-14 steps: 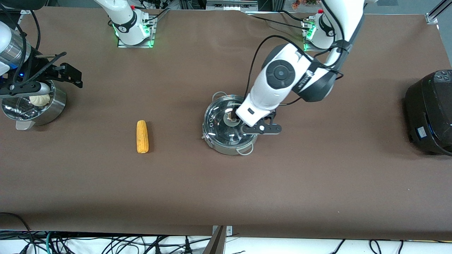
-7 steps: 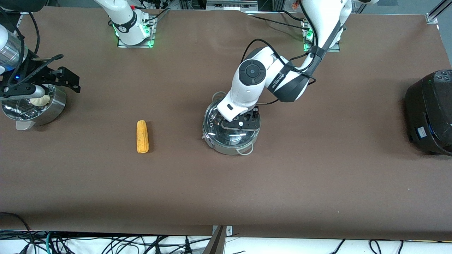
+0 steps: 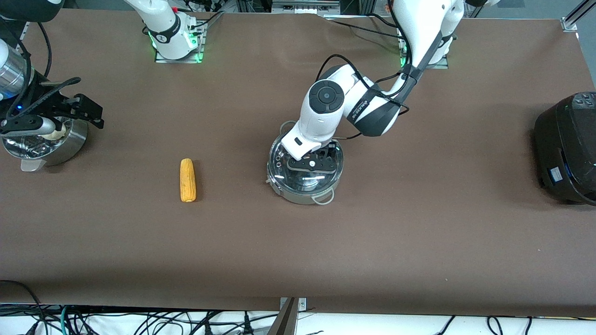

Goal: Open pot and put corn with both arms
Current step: 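Reach the left gripper to the lid knob while the right gripper reaches the corn, then grasp the lid knob with the left gripper while the right gripper grasps the corn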

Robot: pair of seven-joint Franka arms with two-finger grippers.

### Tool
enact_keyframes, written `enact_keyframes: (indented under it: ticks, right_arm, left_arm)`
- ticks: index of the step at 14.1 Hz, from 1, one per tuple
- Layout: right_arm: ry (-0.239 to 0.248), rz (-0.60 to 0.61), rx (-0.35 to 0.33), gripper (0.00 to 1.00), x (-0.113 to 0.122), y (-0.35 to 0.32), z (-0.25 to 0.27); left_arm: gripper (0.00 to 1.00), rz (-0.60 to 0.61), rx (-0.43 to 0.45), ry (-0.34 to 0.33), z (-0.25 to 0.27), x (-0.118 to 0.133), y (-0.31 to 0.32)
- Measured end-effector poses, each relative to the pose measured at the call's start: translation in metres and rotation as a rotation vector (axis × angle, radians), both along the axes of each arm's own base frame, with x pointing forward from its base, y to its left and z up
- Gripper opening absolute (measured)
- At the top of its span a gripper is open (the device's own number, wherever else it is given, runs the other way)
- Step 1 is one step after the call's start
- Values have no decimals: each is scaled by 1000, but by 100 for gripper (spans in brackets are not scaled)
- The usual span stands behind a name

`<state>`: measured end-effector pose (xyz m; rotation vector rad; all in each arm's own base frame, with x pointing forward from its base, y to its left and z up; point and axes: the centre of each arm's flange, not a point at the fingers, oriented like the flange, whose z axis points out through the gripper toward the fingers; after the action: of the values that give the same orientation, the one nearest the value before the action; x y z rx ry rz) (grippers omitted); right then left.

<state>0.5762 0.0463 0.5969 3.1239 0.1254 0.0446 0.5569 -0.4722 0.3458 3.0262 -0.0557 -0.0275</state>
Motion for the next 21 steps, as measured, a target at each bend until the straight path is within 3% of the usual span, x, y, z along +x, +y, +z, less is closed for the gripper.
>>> enact_keyframes:
  ticks: [6, 8, 11, 13, 17, 21]
  right_arm:
    - [86, 4, -5, 100, 31, 5, -71]
    - [100, 10, -5, 100, 44, 9, -99]
    - [126, 28, -1, 100, 58, 22, -140]
    - [143, 31, 0, 100, 63, 44, -166]
    - [145, 28, -2, 100, 67, 69, -204]
    - [147, 29, 1, 100, 56, 69, -246]
  left_arm:
    - [94, 4, 1, 2, 0, 0, 0]
    - [79, 4, 2, 3, 0, -1, 0]
    - [74, 3, 3, 4, -1, -2, -1]
    - [55, 2, 3, 4, -1, -2, -2]
    - [51, -4, 8, 4, -2, -4, -4]
    - [51, 4, 8, 4, -1, -4, -4]
